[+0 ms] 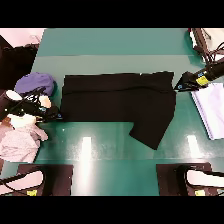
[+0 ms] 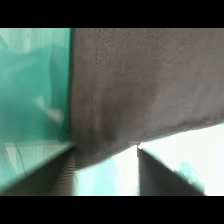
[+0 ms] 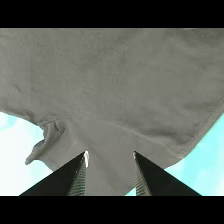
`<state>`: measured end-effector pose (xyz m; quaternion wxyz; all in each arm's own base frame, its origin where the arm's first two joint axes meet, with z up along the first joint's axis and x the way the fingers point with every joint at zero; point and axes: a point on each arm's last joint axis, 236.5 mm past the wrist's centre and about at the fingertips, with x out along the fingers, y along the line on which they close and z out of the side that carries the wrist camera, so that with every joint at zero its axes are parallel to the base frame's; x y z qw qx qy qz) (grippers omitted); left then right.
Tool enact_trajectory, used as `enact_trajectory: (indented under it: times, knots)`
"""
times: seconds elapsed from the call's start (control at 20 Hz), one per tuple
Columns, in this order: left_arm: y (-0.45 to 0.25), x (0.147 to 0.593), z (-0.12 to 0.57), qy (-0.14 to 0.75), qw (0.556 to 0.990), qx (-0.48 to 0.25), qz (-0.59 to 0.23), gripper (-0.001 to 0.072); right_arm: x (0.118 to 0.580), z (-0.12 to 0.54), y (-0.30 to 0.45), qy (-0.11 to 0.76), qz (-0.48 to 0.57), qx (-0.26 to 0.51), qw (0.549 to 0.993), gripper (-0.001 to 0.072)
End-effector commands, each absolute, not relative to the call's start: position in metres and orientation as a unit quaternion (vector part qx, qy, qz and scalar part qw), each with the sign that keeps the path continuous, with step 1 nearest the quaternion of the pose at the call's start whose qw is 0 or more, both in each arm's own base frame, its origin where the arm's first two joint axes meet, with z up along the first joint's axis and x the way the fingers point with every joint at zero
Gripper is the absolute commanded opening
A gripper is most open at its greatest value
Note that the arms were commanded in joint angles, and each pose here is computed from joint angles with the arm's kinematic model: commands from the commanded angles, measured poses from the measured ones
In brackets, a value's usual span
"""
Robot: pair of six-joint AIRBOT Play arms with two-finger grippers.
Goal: Fold the shirts.
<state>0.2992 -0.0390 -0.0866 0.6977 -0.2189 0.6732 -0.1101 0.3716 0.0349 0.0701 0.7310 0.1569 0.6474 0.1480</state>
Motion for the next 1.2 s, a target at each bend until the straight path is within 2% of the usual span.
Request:
enact_trajectory:
  times: [0.0,0.25,0.45,0.6,0.8,0.9,0.95,1.0,1.05,1.15]
  knots:
    - [-0.048,0.305,-0.083,0.659,0.704,-0.234,-0.126,0.0029,0.358,0.059,0.035,0.658,0.142,0.165,0.721,0.0343]
    - [-0.051,0.321,-0.062,0.632,0.727,-0.229,-0.143,0.0022,0.29,-0.007,0.016,0.684,0.079,0.236,0.686,0.0343]
    - [-0.05,0.325,-0.053,0.622,0.736,-0.225,-0.144,0.0022,0.232,-0.066,0.021,0.715,0.048,0.299,0.631,0.0343]
    - [-0.051,0.323,-0.053,0.625,0.733,-0.225,-0.147,0.0023,0.236,-0.087,0.038,0.69,0.049,0.332,0.641,0.0343]
    - [-0.052,0.32,-0.053,0.629,0.728,-0.226,-0.15,0.0023,0.257,-0.096,0.043,0.663,0.042,0.316,0.677,0.0331]
    - [-0.052,0.32,-0.053,0.63,0.728,-0.226,-0.15,0.0022,0.268,-0.092,0.044,0.652,0.045,0.303,0.694,0.029]
    - [-0.052,0.32,-0.053,0.63,0.728,-0.226,-0.15,0.0023,0.272,-0.09,0.044,0.649,0.049,0.295,0.699,0.014]
    - [-0.053,0.319,-0.053,0.631,0.727,-0.226,-0.151,0.0022,0.275,-0.087,0.044,0.649,0.053,0.285,0.704,0.0053]
    - [-0.052,0.315,-0.053,0.637,0.723,-0.222,-0.153,0.0022,0.274,-0.084,0.043,0.654,0.057,0.271,0.704,0.0021]
    - [-0.043,0.304,-0.054,0.661,0.709,-0.197,-0.147,0.0021,0.263,-0.074,0.036,0.679,0.067,0.234,0.693,0.0022]
